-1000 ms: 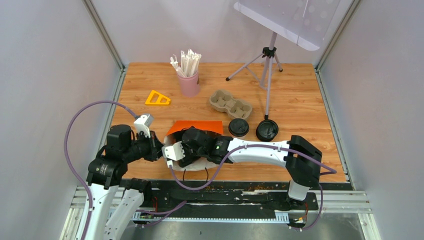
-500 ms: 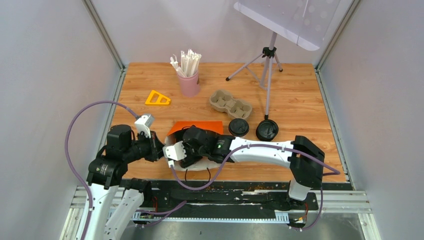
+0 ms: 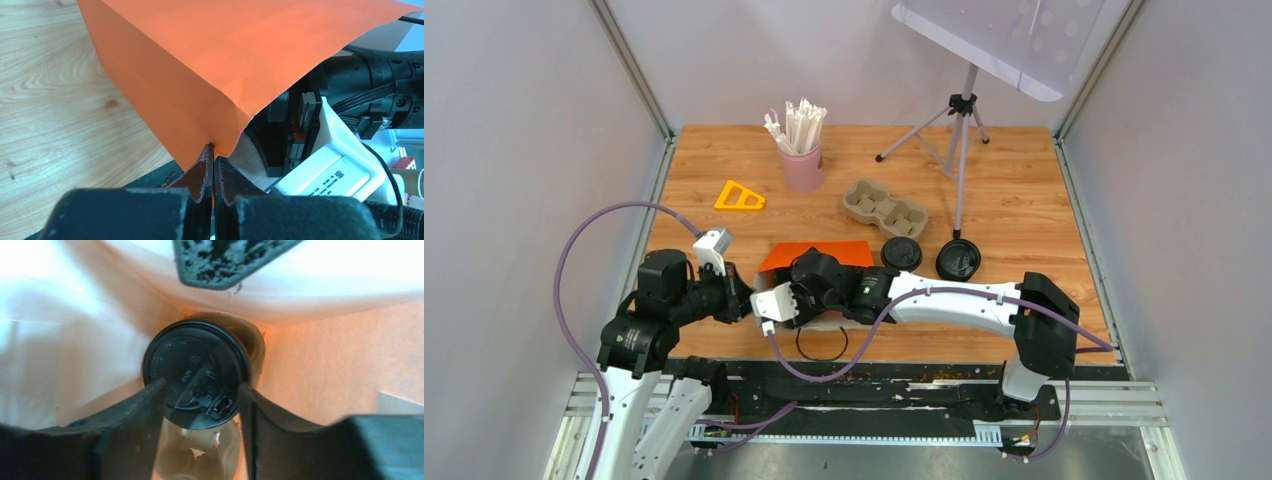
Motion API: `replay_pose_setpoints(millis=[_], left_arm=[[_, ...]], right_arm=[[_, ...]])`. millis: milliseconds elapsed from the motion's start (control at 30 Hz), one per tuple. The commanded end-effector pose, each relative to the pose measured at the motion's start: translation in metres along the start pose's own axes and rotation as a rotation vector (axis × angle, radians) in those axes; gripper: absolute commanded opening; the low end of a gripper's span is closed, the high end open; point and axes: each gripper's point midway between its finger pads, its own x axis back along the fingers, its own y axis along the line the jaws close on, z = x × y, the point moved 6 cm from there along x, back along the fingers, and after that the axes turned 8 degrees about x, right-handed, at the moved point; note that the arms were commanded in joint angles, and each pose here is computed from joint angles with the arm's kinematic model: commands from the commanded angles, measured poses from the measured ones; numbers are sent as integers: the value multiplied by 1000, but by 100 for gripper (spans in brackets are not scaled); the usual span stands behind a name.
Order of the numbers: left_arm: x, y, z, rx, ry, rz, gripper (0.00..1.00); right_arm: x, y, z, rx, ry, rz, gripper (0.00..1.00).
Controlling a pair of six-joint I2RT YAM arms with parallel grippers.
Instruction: Pack the takeout coffee
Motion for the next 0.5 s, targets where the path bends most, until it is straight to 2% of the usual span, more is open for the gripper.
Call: replay_pose_setpoints(millis=[0,133,233,367,467], left_arm=[[-1,-3,-4,-13,-19,25,0],[-1,-4,-5,-12,-20,27,0],[0,-4,-4,-14,-20,27,0],[0,-4,-4,-11,-16,29,0],[0,-5,-4,-13,-18,28,0]], right_arm=[[20,-22,-21,-19,-89,52,48],[16,-21,-20,-25,-90,57,35],[11,-20,-18,-25,-85,67,31],[7,-22,-17,-38,-75,92,33],[11,-28,-18,-53,-82,123,42]])
